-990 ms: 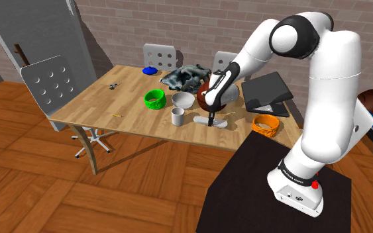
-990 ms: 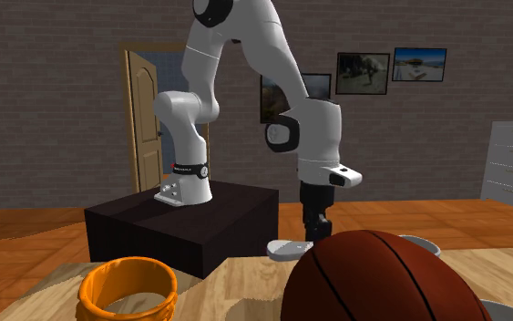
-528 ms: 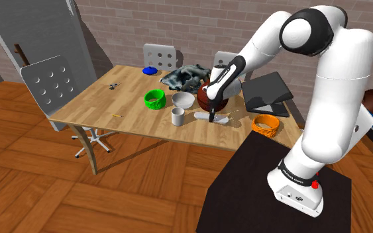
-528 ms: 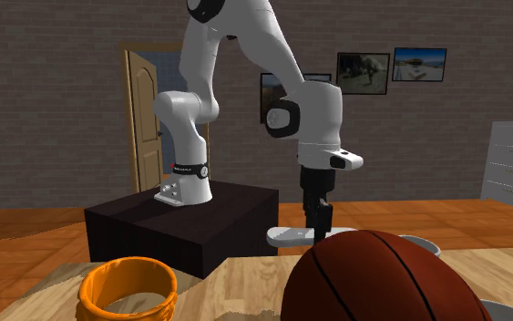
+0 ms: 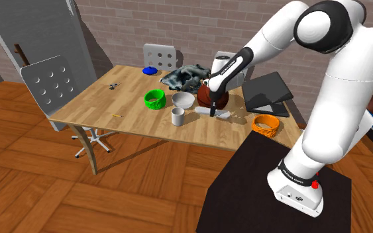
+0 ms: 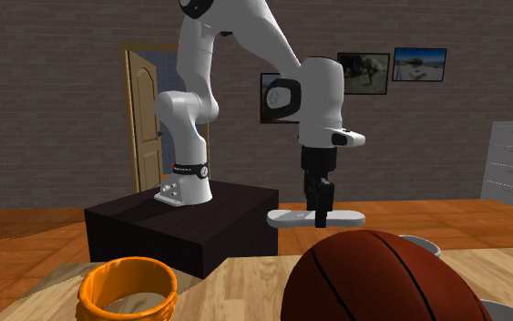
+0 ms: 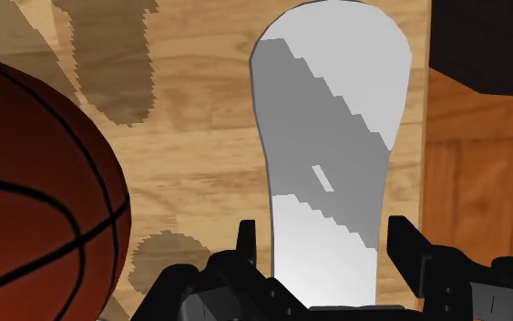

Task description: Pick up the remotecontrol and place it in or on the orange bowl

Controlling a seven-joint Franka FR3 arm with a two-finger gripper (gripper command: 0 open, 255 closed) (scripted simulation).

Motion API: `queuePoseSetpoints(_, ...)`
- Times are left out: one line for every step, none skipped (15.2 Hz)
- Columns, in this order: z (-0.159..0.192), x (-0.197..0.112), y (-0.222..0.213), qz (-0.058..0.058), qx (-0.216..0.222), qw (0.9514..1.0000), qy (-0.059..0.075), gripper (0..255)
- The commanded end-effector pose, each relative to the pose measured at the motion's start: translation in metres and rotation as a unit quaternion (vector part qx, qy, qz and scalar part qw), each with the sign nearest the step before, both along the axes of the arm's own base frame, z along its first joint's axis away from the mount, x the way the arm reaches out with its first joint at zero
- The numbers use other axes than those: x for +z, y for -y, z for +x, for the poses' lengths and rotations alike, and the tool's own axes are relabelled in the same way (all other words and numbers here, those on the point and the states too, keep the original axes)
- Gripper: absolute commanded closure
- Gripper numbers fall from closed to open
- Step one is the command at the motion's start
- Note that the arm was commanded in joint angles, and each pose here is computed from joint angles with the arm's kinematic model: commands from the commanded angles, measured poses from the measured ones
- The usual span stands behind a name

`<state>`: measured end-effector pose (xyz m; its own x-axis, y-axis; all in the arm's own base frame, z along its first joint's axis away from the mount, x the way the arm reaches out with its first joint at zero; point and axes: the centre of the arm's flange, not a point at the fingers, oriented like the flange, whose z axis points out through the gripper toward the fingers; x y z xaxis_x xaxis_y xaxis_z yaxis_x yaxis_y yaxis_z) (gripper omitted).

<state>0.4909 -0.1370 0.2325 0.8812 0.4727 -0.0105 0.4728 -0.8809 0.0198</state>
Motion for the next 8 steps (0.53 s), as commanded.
queuePoseSetpoints(0.000, 0.010, 0.000, 0.000, 0.000, 1.0000, 0.000, 255)
queuePoseSetpoints(0.000, 0.015, 0.000, 0.000, 0.000, 1.0000, 0.000, 255)
queuePoseSetpoints(0.000, 0.020, 0.000, 0.000, 0.000, 1.0000, 0.000, 255)
queuePoseSetpoints(0.000, 0.022, 0.000, 0.000, 0.000, 1.0000, 0.000, 255)
queuePoseSetpoints(-0.010, 0.022, 0.009, 0.000, 0.000, 1.0000, 0.000, 255)
queuePoseSetpoints(-0.020, 0.022, 0.018, 0.000, 0.000, 1.0000, 0.000, 255)
queuePoseSetpoints(-0.029, 0.023, 0.027, 0.000, 0.000, 1.0000, 0.000, 255)
queuePoseSetpoints(-0.039, 0.023, 0.036, 0.000, 0.000, 1.0000, 0.000, 255)
